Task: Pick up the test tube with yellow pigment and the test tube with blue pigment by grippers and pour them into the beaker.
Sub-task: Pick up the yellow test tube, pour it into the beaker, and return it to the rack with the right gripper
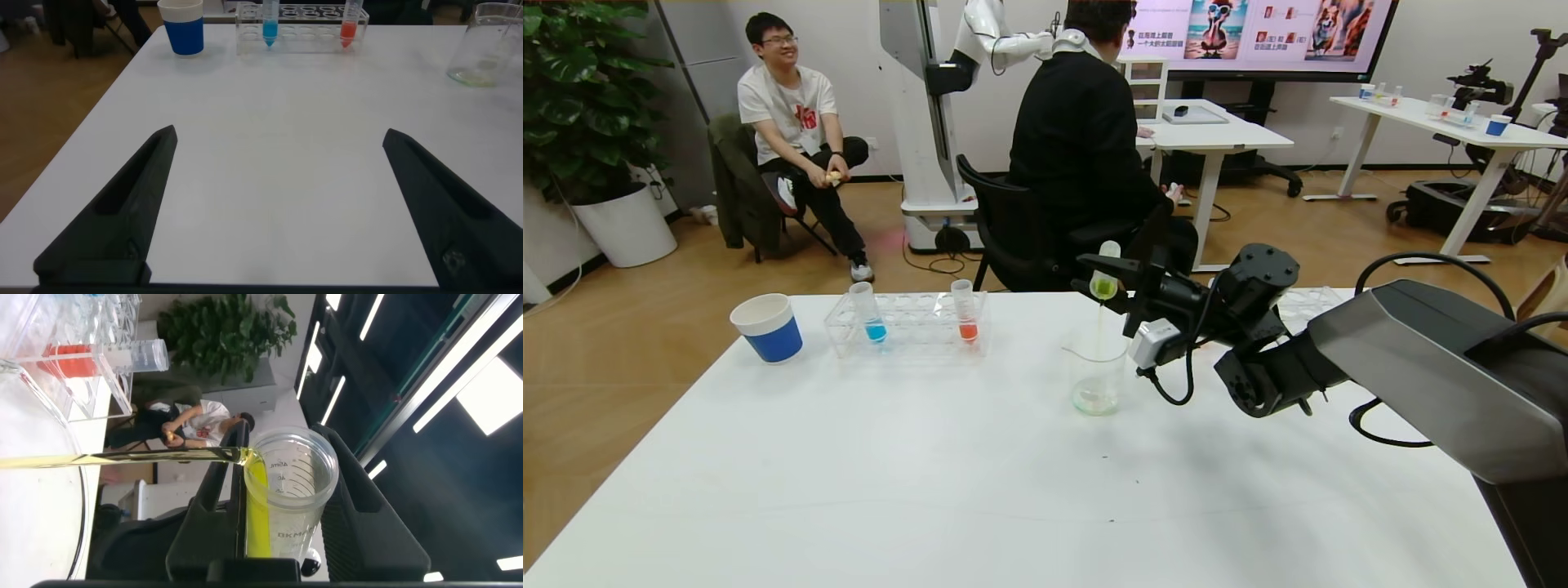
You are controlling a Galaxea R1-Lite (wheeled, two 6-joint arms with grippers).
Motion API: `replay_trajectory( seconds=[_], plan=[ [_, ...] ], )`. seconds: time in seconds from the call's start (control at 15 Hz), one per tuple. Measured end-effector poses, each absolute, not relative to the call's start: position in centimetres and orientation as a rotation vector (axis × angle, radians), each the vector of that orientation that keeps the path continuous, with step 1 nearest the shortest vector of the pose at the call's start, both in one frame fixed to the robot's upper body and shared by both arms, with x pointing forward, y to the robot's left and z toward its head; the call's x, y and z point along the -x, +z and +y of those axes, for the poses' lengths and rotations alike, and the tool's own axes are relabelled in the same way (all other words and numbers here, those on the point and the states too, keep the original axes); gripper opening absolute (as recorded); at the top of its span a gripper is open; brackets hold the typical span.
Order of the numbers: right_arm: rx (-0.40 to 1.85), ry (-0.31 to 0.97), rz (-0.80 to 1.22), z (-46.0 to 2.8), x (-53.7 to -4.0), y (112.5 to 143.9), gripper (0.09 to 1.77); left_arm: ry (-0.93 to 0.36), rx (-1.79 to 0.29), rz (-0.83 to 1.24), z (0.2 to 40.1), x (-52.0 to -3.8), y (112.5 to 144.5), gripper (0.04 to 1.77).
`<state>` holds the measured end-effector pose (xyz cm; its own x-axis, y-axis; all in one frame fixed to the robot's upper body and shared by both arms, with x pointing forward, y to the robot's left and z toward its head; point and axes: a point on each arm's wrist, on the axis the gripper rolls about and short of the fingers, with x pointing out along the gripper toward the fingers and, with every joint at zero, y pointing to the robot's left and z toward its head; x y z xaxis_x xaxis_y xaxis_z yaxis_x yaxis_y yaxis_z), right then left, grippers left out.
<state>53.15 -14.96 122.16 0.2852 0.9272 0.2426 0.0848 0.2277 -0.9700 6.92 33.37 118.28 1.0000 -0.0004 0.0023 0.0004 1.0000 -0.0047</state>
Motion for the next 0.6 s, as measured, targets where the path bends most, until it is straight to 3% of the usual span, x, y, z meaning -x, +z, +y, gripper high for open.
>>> replay_trajectory(
  seconds=[0.6],
  plan=[
    [1.297, 0.751, -1.191, -15.4, -53.82, 121.35, 0.52, -0.001, 0.005, -0.002, 33.37, -6.92, 118.28, 1.75]
  ],
)
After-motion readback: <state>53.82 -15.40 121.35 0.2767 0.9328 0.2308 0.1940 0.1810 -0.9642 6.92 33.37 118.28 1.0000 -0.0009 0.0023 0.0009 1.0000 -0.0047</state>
